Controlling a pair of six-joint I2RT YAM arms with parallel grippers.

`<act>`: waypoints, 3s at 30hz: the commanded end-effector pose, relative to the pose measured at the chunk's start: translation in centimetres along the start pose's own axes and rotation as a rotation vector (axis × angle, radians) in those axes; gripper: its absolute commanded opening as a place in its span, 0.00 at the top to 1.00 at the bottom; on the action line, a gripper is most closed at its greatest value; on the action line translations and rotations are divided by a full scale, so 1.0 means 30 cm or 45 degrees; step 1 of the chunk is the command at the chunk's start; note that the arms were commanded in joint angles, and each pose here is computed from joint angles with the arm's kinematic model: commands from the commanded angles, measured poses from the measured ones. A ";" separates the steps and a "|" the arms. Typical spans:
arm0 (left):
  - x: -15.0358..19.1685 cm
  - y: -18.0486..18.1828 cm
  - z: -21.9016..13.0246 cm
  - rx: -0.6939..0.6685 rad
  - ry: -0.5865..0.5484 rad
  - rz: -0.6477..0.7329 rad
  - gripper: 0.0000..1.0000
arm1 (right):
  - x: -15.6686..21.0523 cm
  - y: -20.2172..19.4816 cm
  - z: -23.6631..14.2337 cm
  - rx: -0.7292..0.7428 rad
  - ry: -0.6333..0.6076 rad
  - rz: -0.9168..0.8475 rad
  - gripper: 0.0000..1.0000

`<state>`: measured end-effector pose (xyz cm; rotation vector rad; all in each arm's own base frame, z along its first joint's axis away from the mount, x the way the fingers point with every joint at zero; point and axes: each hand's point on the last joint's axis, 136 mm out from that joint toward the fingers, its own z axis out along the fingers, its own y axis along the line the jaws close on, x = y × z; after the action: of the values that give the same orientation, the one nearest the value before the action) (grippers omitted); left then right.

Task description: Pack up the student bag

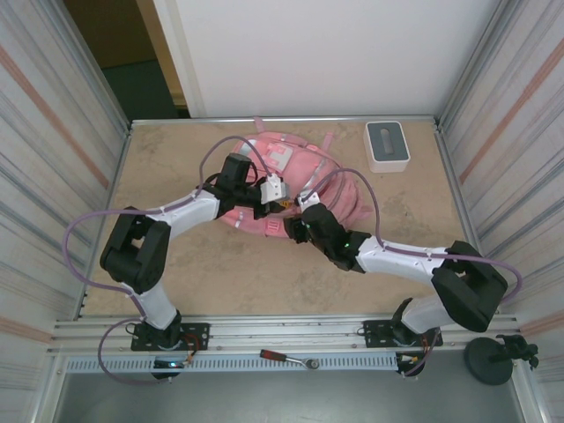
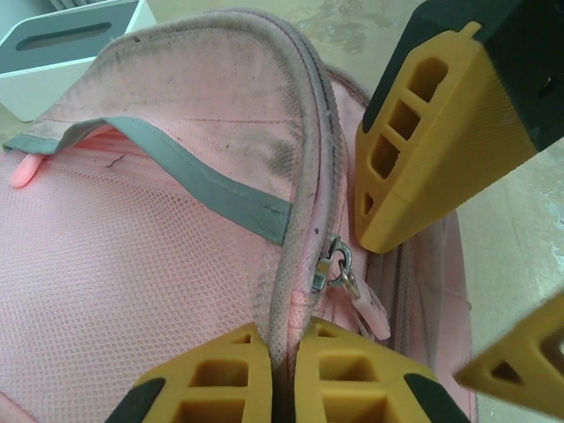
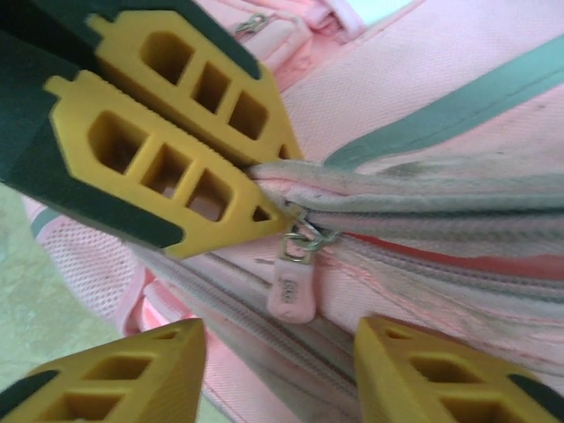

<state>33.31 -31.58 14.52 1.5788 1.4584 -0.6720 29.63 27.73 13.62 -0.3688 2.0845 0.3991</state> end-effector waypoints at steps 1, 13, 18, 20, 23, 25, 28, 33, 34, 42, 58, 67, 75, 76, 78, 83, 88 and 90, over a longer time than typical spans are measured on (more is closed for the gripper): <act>-0.116 -0.048 -0.038 0.118 -0.176 -0.002 1.00 | -0.033 -0.092 0.006 0.185 -0.060 0.010 0.65; -0.051 -0.041 -0.020 0.124 -0.099 -0.029 1.00 | -0.014 -0.153 -0.018 0.018 0.001 0.066 0.91; -0.046 -0.044 -0.023 0.128 -0.081 -0.024 0.92 | -0.018 -0.155 -0.032 -0.035 0.002 0.069 0.91; -0.048 -0.045 -0.029 0.119 -0.077 -0.011 0.86 | -0.017 -0.170 -0.034 -0.028 0.011 0.089 0.90; -0.050 -0.047 -0.050 0.094 -0.045 0.030 0.77 | -0.015 -0.190 -0.039 -0.037 0.023 0.129 0.89; -0.040 -0.045 -0.067 0.061 0.000 0.082 0.70 | -0.003 -0.210 -0.034 -0.045 0.052 0.167 0.89; -0.013 -0.031 -0.081 -0.007 0.067 0.144 0.64 | 0.006 -0.236 -0.031 -0.046 0.073 0.208 0.89; 0.000 -0.028 -0.074 -0.002 0.119 0.208 0.59 | 0.011 -0.260 -0.041 -0.051 0.083 0.243 0.89; 0.008 -0.031 -0.066 0.007 0.136 0.224 0.59 | 0.006 -0.263 -0.045 -0.053 0.079 0.247 0.89; 0.080 0.001 -0.002 0.007 0.296 0.330 0.55 | -0.017 -0.260 -0.112 -0.080 0.047 0.276 0.84; 0.058 0.003 0.015 0.058 0.154 0.094 0.96 | 0.004 -0.106 -0.106 -0.084 -0.010 0.189 0.54; 0.026 -0.007 0.004 0.072 0.076 0.061 0.98 | 0.019 -0.037 -0.028 0.072 -0.074 0.175 0.48; 0.021 -0.010 0.007 0.083 0.061 0.056 0.98 | 0.008 -0.015 0.000 0.142 -0.108 0.140 0.46; 0.021 -0.010 0.007 0.083 0.060 0.057 0.98 | 0.005 -0.013 0.003 0.145 -0.107 0.138 0.45; 0.025 -0.011 0.009 0.084 0.065 0.054 0.98 | 0.002 -0.013 0.016 0.166 -0.105 0.135 0.44; 0.030 -0.014 0.010 0.086 0.068 0.051 0.98 | 0.002 -0.069 0.041 0.355 -0.072 0.141 0.46; 0.031 -0.010 0.002 0.083 0.074 0.049 0.98 | 0.010 -0.119 0.029 0.449 -0.046 0.158 0.61; 0.033 -0.008 0.001 0.079 0.071 0.051 0.98 | 0.014 -0.131 0.024 0.450 -0.036 0.159 0.68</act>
<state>34.28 -30.80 13.32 1.7004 1.4476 -0.5533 30.92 26.10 11.76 -0.1029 2.1167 0.1642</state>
